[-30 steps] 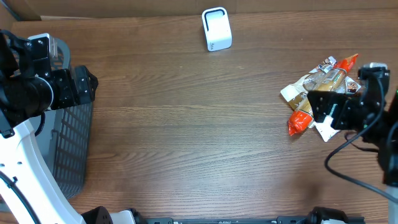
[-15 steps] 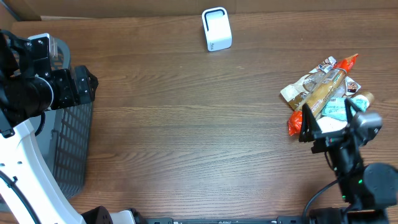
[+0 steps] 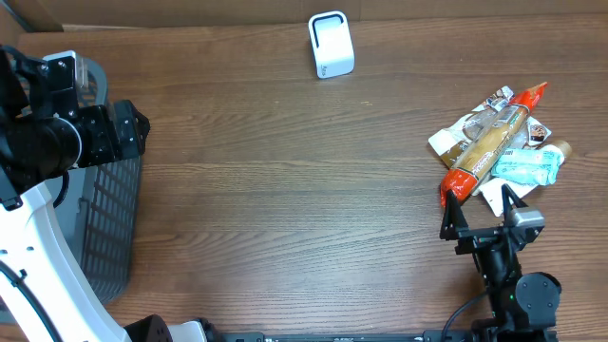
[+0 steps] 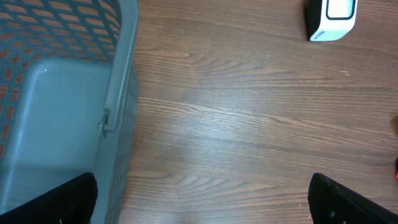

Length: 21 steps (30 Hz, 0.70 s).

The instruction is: Scan the item barcode

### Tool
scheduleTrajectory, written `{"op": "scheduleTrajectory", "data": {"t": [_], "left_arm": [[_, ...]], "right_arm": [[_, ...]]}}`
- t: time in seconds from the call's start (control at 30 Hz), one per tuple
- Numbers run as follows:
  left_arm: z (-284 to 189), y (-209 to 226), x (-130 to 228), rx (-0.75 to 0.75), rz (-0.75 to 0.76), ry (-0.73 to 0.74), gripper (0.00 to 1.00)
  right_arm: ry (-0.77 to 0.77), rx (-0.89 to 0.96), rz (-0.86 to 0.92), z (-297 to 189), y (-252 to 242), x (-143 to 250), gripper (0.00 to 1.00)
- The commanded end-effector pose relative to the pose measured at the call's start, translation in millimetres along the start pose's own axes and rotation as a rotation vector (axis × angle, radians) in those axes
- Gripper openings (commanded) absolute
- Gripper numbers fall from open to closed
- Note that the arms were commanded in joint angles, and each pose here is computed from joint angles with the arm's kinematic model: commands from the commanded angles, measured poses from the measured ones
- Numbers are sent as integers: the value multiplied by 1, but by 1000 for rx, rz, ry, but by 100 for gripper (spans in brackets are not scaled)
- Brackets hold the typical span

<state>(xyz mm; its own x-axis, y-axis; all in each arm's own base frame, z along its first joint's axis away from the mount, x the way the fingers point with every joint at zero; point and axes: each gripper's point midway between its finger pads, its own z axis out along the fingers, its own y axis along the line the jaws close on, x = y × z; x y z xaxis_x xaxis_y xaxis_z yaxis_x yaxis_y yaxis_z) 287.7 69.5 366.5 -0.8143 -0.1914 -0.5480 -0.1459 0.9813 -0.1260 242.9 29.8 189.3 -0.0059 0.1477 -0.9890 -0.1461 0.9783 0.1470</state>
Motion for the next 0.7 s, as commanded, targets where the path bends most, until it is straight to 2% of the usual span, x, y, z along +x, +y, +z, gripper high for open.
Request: {"op": "scheduleTrajectory", "data": {"t": [0.0,0.67], "left_arm": [[1,-1,-1,4,27,-3,100],[1,-1,-1,4,27,-3,100]], "right_arm": [[26,11,9,1,-3,15,100],[34,13,10,1,-4,18,100]]}}
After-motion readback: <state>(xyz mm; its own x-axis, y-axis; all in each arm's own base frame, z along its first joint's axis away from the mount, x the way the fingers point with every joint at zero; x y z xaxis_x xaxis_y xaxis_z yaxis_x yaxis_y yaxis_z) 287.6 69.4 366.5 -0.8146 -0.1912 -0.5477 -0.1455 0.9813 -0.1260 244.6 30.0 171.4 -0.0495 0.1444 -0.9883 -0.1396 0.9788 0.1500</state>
